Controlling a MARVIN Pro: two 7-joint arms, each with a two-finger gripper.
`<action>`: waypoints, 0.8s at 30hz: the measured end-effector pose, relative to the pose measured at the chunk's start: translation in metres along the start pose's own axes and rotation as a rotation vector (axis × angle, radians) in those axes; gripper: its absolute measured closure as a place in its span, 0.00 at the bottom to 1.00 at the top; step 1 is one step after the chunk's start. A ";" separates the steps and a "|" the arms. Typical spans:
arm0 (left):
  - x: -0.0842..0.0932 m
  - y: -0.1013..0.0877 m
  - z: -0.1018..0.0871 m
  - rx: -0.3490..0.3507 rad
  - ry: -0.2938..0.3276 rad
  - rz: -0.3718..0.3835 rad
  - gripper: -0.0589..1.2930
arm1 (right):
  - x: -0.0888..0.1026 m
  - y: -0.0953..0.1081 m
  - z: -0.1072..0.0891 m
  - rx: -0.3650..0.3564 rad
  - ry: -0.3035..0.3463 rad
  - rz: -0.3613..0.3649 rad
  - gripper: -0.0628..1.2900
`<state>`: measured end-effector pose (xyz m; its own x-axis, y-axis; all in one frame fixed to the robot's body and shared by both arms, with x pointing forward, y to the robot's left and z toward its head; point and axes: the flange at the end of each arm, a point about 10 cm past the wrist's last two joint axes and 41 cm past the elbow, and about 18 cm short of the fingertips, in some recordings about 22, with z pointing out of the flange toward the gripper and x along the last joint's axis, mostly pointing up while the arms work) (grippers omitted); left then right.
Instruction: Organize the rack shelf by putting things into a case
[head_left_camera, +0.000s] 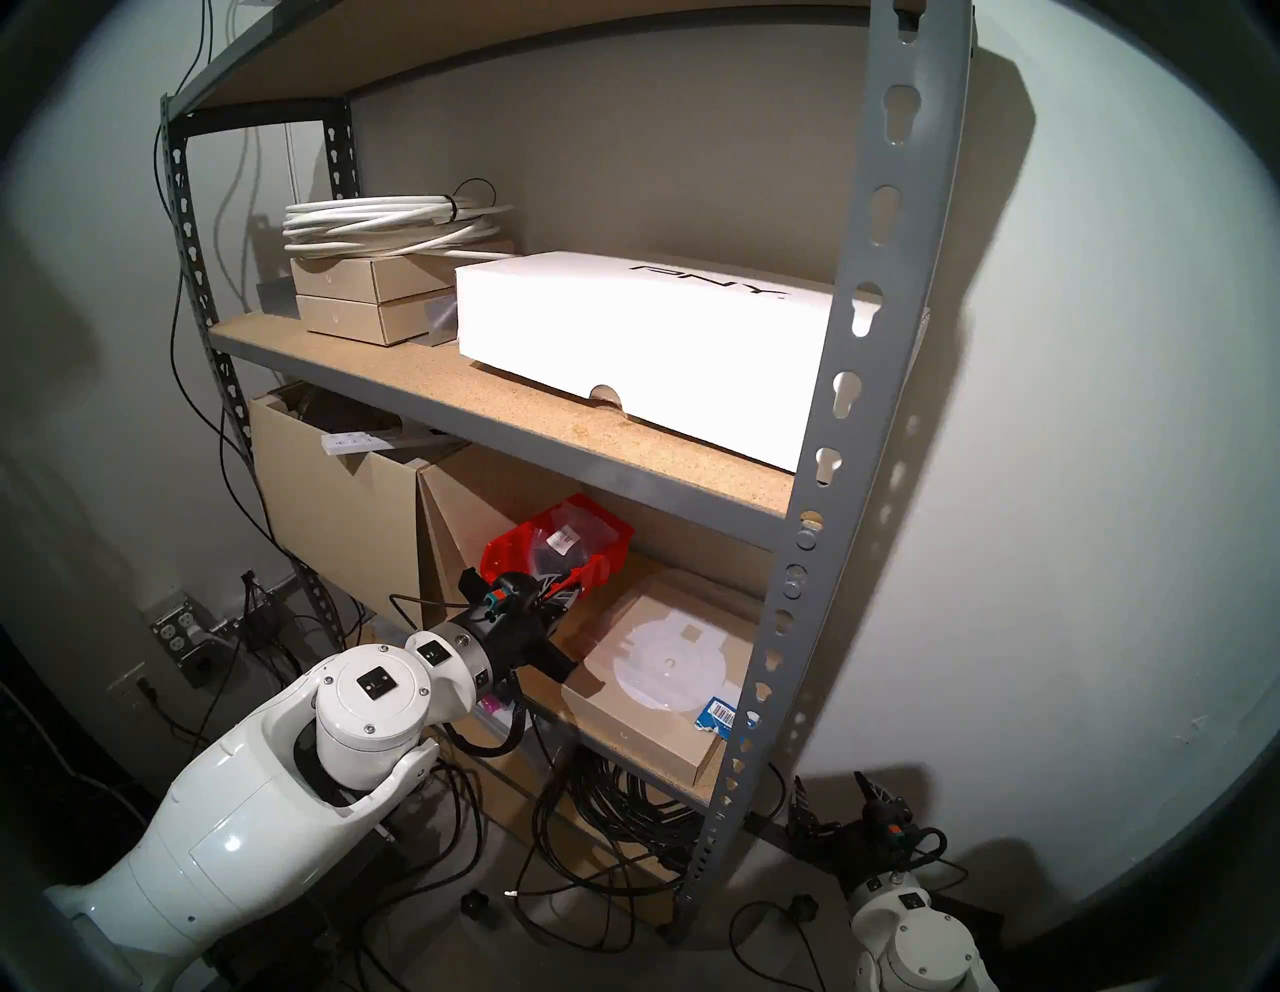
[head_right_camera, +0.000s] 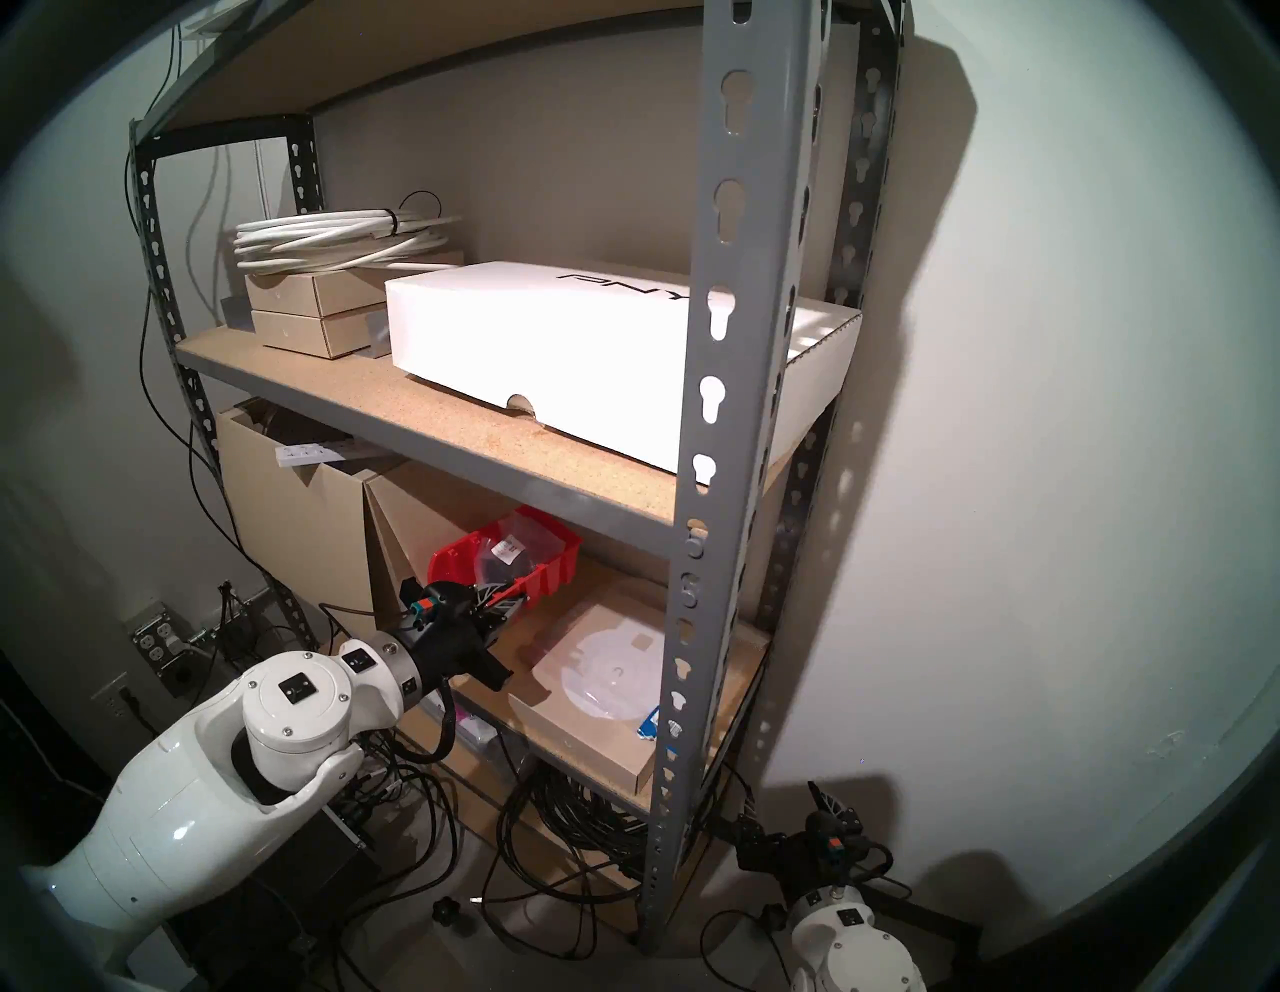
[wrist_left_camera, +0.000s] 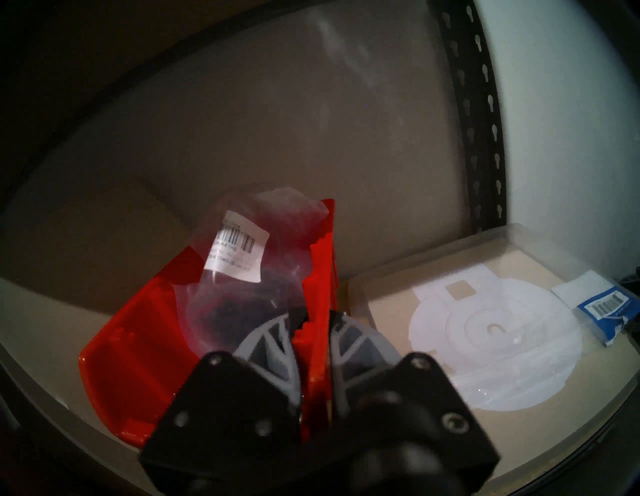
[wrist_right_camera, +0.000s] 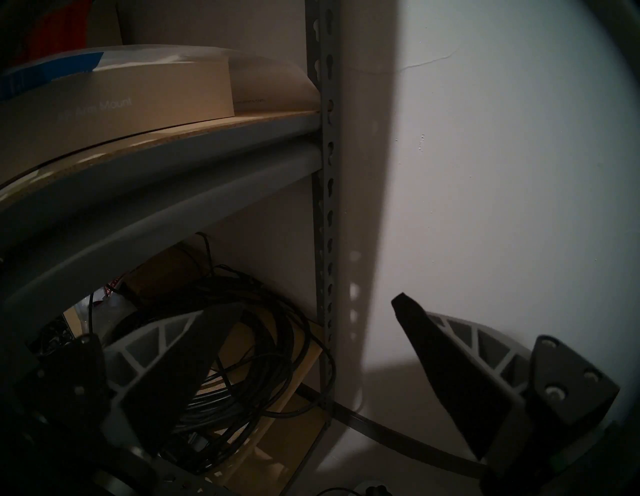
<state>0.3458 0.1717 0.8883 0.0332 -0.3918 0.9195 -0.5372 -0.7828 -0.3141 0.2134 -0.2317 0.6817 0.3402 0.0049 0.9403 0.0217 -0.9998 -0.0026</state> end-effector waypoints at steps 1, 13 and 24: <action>0.002 0.002 0.000 -0.002 -0.003 -0.005 0.86 | 0.000 0.000 0.000 0.000 0.000 0.000 0.03; 0.014 0.030 -0.003 -0.049 -0.006 -0.065 0.86 | 0.000 0.000 0.000 0.000 0.000 0.000 0.03; 0.019 0.055 -0.003 -0.079 0.010 -0.081 0.86 | 0.000 0.000 0.000 0.000 0.000 0.000 0.03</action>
<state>0.3145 0.1226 0.8895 0.0710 -0.3236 0.9435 -0.5981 -0.7708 -0.2194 0.2134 -0.2317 0.6817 0.3402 0.0049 0.9403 0.0217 -0.9998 -0.0026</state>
